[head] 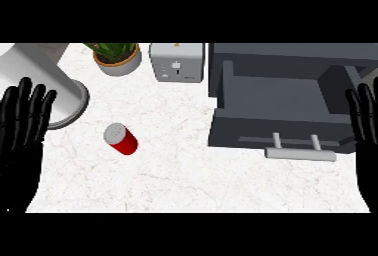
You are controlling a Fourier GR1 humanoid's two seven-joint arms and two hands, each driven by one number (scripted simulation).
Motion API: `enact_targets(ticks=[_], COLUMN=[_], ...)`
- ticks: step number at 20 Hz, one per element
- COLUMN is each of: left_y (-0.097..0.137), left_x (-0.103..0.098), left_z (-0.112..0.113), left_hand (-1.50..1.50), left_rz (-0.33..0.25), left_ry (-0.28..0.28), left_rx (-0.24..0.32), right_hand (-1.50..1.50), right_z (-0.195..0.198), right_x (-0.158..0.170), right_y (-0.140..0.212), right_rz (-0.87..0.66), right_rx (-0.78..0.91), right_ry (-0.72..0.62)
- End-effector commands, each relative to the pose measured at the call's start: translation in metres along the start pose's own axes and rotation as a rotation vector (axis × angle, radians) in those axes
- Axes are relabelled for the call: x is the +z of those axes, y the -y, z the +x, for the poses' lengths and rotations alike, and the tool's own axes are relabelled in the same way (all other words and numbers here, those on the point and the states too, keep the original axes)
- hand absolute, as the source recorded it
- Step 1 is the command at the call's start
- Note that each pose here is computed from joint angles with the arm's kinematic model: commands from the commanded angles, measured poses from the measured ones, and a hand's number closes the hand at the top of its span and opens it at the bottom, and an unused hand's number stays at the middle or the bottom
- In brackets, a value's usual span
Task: Pick up the can, place it into the drawer and close the drawer
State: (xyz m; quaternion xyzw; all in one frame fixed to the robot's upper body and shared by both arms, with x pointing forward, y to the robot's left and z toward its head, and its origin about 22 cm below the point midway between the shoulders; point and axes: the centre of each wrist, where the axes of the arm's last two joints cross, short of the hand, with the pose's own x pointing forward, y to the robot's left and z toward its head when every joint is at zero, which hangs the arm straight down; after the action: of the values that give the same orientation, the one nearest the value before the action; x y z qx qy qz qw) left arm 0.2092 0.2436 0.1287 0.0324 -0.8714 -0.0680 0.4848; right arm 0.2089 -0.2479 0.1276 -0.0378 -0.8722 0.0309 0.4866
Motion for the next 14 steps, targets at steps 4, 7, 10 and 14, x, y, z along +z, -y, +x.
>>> enact_targets(ticks=[4, 7, 10, 14], left_y=[-0.011, -0.025, -0.058, -0.112], left_x=[-0.015, 0.003, -0.004, -0.007], left_z=[-0.01, -0.032, -0.036, -0.026], left_hand=[-1.5, -1.5, -1.5, -1.5], left_rz=[-0.349, -0.499, -0.556, -0.582], left_ry=[0.051, -0.238, -0.278, -0.295], left_rx=[0.262, 0.18, 0.226, 0.252], right_hand=[-1.5, -1.5, -1.5, -1.5], right_z=[0.002, -0.027, -0.018, -0.014], right_x=[-0.005, 0.018, 0.022, 0.04], right_y=[-0.014, -0.001, 0.013, 0.026], right_rz=[0.073, -0.116, -0.137, -0.161], right_rx=[-0.042, -0.015, 0.011, 0.039], right_ry=[-0.029, -0.287, -0.327, -0.366])
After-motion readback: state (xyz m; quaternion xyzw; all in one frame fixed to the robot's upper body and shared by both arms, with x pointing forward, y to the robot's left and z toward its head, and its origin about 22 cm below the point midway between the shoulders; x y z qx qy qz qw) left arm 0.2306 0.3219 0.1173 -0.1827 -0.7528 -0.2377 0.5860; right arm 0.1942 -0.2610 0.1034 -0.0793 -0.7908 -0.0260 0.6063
